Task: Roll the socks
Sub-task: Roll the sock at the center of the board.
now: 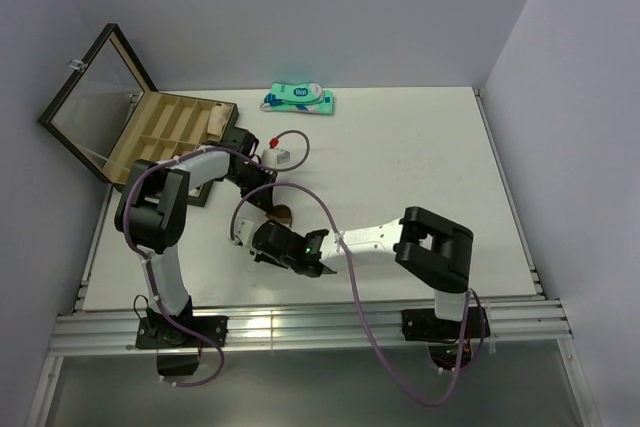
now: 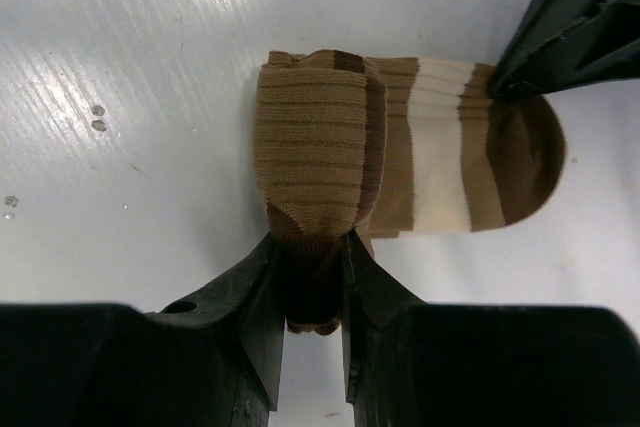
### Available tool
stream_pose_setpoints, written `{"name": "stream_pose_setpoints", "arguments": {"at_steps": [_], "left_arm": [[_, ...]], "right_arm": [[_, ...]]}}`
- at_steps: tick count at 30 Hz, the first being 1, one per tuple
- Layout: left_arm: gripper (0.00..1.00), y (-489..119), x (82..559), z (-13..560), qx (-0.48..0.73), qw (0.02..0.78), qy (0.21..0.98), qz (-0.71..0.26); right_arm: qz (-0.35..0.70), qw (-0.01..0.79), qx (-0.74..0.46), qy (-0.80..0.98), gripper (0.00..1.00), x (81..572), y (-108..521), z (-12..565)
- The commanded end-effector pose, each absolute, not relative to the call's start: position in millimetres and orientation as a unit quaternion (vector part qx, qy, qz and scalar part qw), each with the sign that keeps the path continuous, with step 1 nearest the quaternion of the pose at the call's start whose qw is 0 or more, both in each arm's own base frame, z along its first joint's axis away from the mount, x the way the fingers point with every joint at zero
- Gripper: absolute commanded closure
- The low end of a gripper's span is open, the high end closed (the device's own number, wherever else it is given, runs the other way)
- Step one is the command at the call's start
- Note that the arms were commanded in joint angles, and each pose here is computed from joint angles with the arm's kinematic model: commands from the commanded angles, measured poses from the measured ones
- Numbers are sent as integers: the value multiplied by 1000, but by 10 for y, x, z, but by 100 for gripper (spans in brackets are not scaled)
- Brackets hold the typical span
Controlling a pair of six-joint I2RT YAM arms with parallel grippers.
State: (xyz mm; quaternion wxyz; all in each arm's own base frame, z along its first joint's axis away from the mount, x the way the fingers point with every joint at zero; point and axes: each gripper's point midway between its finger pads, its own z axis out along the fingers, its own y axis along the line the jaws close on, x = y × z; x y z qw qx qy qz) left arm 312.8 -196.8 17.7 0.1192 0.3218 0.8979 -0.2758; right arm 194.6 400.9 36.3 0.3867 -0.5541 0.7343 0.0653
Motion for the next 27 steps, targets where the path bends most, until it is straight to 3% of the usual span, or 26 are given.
{"name": "stream_pose_setpoints", "arguments": {"at_steps": [1,11,13,14,18,27], "left_arm": [[100,-1944,3155,71,342,123,894,-262],[99,-2004,3079,119,352,126,884,-281],[92,-2007,3098,148,353,135,882,-280],[82,-1998,3121,158,352,141,883,-276],[62,-1992,3206,259,354,173,880,-266],[51,-1952,3466,482,328,244,881,-238]], "right_arm": [[157,341,-560,738,100,1781,4211,363],[286,223,-530,767,100,1828,4104,213],[299,195,-519,777,100,1840,4055,93],[299,189,-514,782,100,1866,4042,64],[305,156,-490,802,100,1946,3961,-54],[285,112,-449,839,100,2118,3853,-232]]}}
